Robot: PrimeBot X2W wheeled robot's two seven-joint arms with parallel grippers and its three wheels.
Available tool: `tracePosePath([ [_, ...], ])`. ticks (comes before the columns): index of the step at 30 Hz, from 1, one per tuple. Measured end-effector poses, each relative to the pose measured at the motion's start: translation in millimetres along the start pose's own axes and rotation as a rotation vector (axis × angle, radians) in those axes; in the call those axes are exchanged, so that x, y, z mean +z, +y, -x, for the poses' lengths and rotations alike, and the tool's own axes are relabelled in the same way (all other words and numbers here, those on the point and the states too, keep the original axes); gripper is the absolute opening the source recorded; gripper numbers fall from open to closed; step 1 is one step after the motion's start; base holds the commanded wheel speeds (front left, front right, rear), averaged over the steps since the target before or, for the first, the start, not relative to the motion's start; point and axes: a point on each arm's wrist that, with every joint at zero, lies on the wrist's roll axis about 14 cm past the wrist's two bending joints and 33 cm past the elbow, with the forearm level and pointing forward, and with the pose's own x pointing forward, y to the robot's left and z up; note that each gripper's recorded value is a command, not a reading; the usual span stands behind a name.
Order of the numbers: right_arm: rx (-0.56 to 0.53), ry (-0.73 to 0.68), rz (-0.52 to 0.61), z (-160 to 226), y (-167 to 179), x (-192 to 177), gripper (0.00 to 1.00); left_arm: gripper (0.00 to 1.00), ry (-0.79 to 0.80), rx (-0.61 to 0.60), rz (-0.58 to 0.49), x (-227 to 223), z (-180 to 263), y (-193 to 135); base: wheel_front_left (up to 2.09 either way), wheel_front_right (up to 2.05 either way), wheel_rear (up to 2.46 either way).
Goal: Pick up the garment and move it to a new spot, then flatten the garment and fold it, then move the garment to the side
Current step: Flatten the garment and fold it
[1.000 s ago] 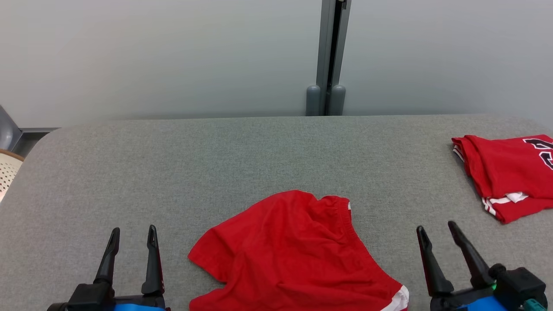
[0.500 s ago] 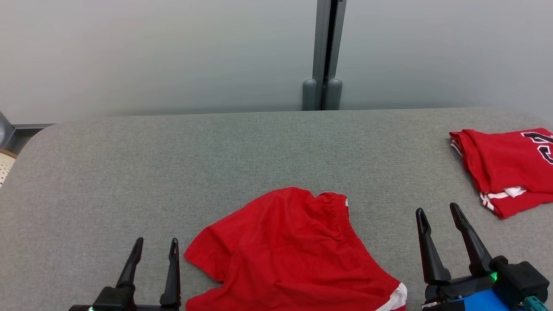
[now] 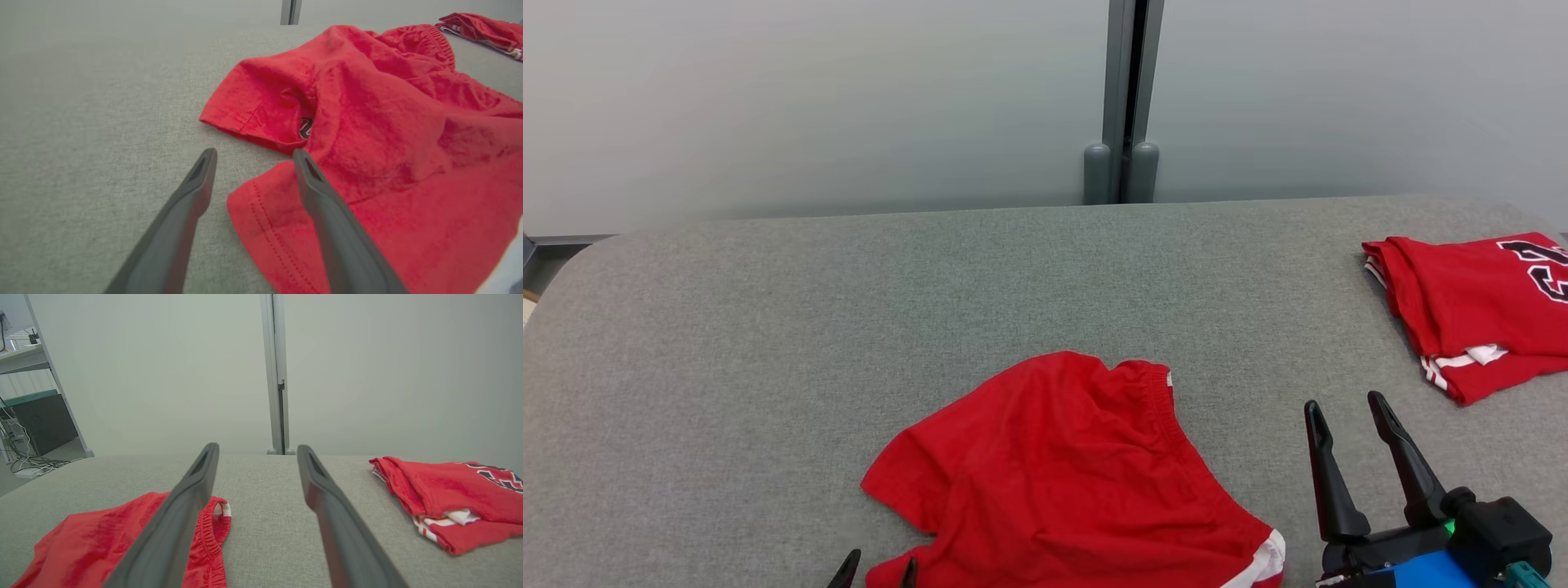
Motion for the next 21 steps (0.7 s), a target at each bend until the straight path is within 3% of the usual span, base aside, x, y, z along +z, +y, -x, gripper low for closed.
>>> tracePosePath([
  [11,-0.002,0.019,-0.002,2,-1,-6,1.00,1.00,0.134,-0.030,0.022,-39,-2,-8,0.00,0.00,0.00],
  [12,-0.002,0.019,-0.002,2,-1,-6,1.00,0.89,0.134,-0.035,0.024,-39,-4,-10,0.00,0.00,0.00],
  [13,-0.003,0.020,-0.002,2,-2,-6,1.00,0.00,0.136,-0.040,0.022,-39,-6,-11,0.00,0.00,0.00],
  [21,-0.022,0.028,-0.002,4,-8,-8,1.00,0.00,0.048,-0.041,-0.021,-3,-33,3,0.00,0.00,0.00],
])
